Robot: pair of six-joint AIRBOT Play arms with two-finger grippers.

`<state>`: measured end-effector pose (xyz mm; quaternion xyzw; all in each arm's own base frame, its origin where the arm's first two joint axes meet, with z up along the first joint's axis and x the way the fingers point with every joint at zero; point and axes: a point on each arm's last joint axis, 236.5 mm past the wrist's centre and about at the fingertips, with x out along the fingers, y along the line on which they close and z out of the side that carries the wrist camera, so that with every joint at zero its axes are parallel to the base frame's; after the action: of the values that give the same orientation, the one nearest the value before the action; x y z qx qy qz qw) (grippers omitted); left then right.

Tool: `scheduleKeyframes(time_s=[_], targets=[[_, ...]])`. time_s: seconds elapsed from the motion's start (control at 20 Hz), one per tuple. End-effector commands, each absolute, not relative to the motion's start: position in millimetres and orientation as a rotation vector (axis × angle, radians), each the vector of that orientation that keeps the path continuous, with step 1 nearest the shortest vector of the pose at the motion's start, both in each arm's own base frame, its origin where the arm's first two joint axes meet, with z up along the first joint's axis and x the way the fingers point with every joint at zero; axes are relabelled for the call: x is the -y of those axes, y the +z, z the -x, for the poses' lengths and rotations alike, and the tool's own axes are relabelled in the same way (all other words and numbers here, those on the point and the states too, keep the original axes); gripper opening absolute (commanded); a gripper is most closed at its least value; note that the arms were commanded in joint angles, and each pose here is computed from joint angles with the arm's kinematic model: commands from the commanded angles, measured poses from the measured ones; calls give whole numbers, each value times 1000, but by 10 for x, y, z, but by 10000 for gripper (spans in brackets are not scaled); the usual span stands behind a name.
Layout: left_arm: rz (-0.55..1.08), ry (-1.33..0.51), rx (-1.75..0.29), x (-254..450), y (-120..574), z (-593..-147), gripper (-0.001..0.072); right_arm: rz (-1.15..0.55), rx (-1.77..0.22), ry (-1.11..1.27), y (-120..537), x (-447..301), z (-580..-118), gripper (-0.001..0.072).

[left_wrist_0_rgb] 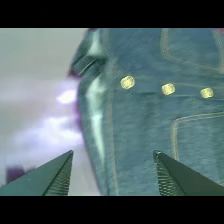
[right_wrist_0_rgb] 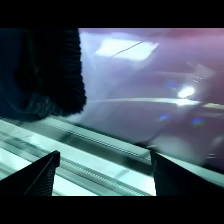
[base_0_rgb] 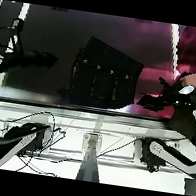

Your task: Fold the clothes and pants, and hang the long-sleeved shirts on hangers.

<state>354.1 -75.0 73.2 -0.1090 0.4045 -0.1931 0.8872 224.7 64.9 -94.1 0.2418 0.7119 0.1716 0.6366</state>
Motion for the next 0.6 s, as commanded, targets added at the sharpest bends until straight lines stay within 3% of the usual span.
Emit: scheduleKeyframes(time_s=[0.0, 0.15, 0.25, 0.55], targets=[[345, -283, -998, 537, 314, -3527, 528, -772, -1613, 394, -1086, -901, -2340, 625], [380, -343, -1201, 612, -87, -3272, 528, -837, -1562, 404, -1079, -1059, -2506, 625], [382, -412, -1324, 680, -288, -3072, 528, -793, -1545, 428, -1101, -1151, -2540, 625], [407, -521, -1504, 721, -580, -2755, 528, -723, -1541, 473, -1123, -1241, -2520, 617]])
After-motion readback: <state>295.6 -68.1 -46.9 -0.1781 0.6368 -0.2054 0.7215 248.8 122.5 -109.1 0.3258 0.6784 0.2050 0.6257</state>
